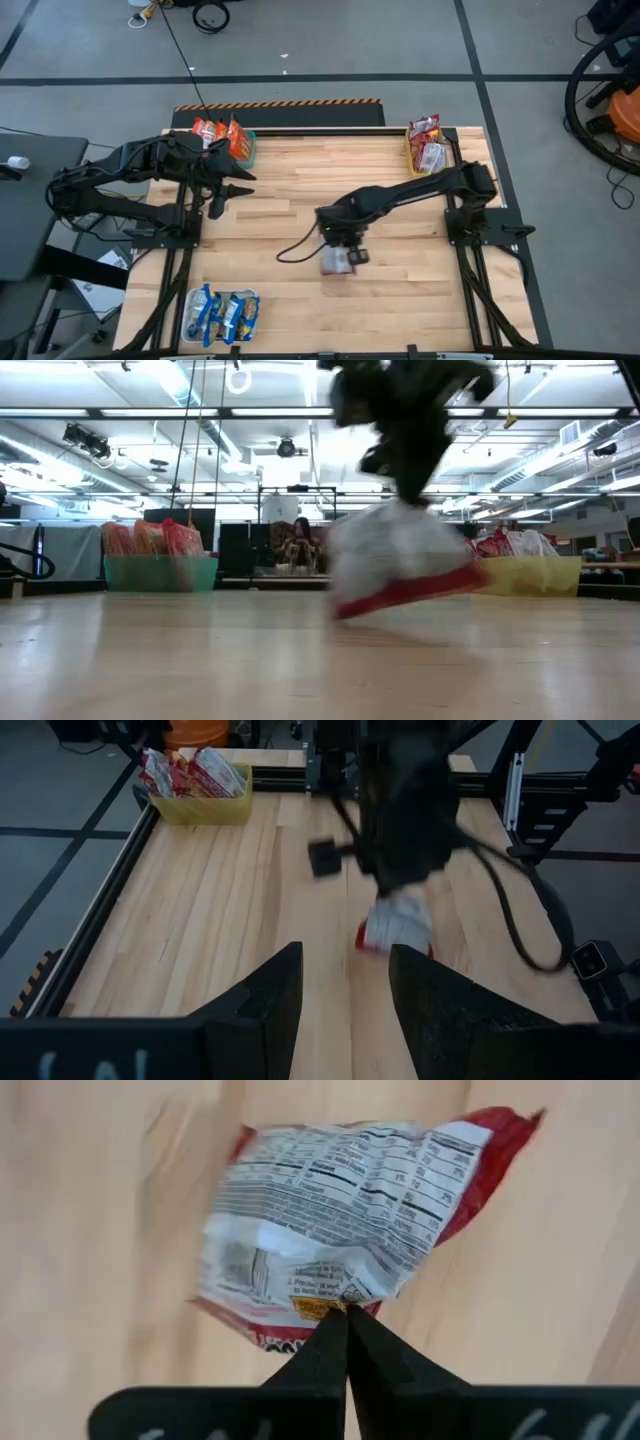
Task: Sort Maruchan noodles
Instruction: Put the red noodle pack into the yellow bin
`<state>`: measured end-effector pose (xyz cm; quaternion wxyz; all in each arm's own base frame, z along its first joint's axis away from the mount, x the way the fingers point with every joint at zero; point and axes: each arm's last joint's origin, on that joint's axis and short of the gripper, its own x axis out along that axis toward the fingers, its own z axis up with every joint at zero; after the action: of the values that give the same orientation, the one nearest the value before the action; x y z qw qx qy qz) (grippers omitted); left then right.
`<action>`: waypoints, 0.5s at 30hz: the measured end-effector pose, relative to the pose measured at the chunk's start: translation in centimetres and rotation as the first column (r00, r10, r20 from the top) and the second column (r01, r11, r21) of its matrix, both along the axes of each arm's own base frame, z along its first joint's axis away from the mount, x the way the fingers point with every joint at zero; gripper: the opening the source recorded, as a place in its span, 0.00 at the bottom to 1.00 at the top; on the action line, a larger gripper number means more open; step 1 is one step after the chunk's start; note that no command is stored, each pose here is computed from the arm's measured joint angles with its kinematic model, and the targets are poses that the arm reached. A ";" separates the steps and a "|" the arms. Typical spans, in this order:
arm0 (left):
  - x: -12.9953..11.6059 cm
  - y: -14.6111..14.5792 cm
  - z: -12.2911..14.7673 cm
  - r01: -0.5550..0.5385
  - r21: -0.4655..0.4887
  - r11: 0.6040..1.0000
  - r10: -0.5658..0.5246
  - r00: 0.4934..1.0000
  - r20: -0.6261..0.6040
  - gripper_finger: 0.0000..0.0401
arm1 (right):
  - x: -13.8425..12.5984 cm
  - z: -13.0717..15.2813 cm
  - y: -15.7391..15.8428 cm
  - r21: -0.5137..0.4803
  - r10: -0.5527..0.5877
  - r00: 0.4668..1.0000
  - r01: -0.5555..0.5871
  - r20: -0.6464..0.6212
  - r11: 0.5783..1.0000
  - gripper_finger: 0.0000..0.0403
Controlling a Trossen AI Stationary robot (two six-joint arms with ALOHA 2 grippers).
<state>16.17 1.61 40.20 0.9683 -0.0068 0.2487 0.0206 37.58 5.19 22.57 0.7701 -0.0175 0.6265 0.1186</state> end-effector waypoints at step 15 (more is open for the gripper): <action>0.0 0.0 0.0 0.000 0.000 1.000 0.000 1.000 0.006 0.39 | -4.2 0.9 2.6 0.140 -0.061 0.958 0.103 -0.279 0.985 0.21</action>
<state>16.20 1.61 40.25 0.9691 -0.0067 0.2459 0.0206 33.35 7.76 23.45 0.6796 0.0843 0.7160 0.1355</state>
